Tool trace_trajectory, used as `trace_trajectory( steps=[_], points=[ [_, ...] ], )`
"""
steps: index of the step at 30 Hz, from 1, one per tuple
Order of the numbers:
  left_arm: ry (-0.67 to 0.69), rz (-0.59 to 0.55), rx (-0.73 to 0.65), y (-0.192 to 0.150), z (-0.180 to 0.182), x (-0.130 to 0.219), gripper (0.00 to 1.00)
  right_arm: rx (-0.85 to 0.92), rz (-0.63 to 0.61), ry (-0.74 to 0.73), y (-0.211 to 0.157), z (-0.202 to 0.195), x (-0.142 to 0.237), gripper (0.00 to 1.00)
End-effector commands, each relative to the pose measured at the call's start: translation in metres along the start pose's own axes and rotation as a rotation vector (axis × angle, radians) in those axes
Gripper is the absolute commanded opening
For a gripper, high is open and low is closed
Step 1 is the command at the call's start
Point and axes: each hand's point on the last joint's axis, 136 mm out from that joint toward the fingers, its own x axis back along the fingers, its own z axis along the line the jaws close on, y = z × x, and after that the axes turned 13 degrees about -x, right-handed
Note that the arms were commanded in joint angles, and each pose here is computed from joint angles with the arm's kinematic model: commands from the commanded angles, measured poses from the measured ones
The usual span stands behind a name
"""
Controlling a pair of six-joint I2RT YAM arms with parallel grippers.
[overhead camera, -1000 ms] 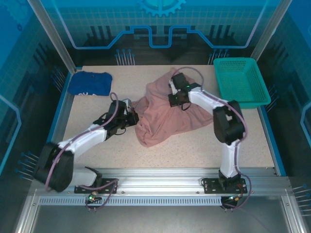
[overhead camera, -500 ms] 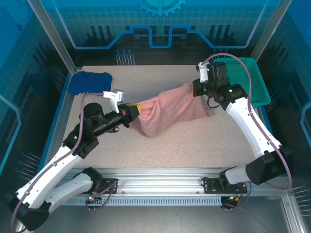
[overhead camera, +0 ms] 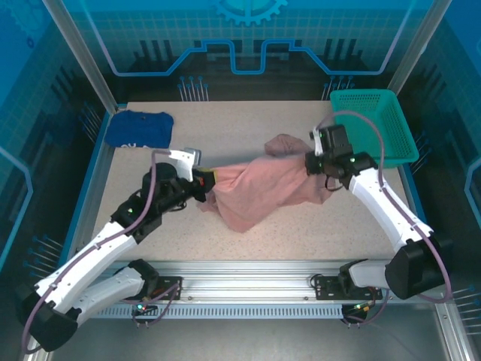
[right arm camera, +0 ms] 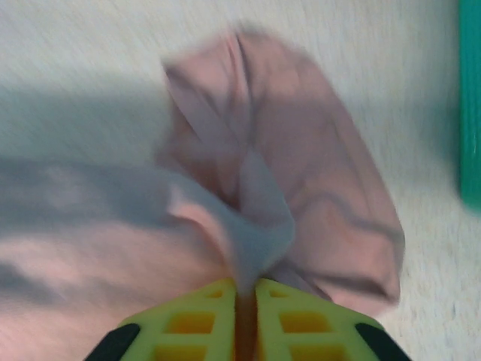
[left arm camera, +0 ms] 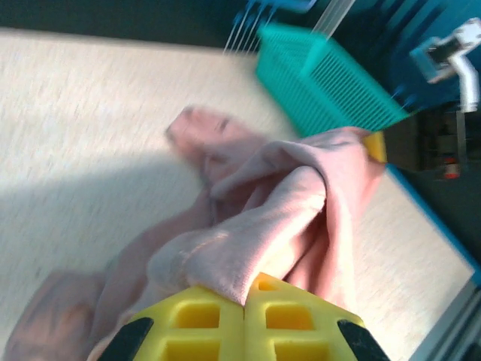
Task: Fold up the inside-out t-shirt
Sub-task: Adjust the T-shirt at the center of the table.
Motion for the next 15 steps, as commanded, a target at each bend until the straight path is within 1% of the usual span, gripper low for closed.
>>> trace_trajectory(
  steps=[1,2,3,6,7,10,11,12,13,15],
  points=[
    [-0.029,0.052,0.022,-0.037,0.001,-0.008,0.0,-0.12,0.057,-0.124,-0.044,-0.044,-0.014,0.22],
    [-0.061,0.063,0.034,-0.046,-0.004,-0.011,0.0,-0.122,0.068,-0.109,-0.055,-0.044,-0.016,0.28],
    [-0.09,0.076,0.046,-0.055,-0.008,-0.014,0.0,-0.103,0.067,-0.058,-0.066,-0.035,-0.016,0.36],
    [-0.132,0.106,0.06,-0.073,-0.014,-0.018,0.0,0.018,-0.027,0.153,-0.075,0.018,-0.002,0.57],
    [-0.137,0.114,0.062,-0.078,-0.015,-0.019,0.0,0.051,-0.052,0.232,-0.078,0.038,0.004,0.62],
    [-0.146,0.113,0.061,-0.082,-0.015,-0.018,0.0,0.083,-0.056,0.383,-0.08,0.087,0.01,0.7],
    [-0.147,0.109,0.059,-0.082,-0.016,-0.017,0.0,0.101,-0.045,0.398,-0.081,0.1,0.008,0.74],
    [-0.147,0.102,0.056,-0.081,-0.016,-0.016,0.0,0.128,-0.04,0.397,-0.08,0.113,0.007,0.78],
    [-0.149,0.1,0.053,-0.081,-0.016,-0.016,0.0,0.162,-0.029,0.394,-0.08,0.127,0.003,0.79],
    [-0.144,0.092,0.048,-0.081,-0.015,-0.014,0.0,0.217,0.001,0.347,-0.086,0.144,-0.013,0.81]
  ],
)
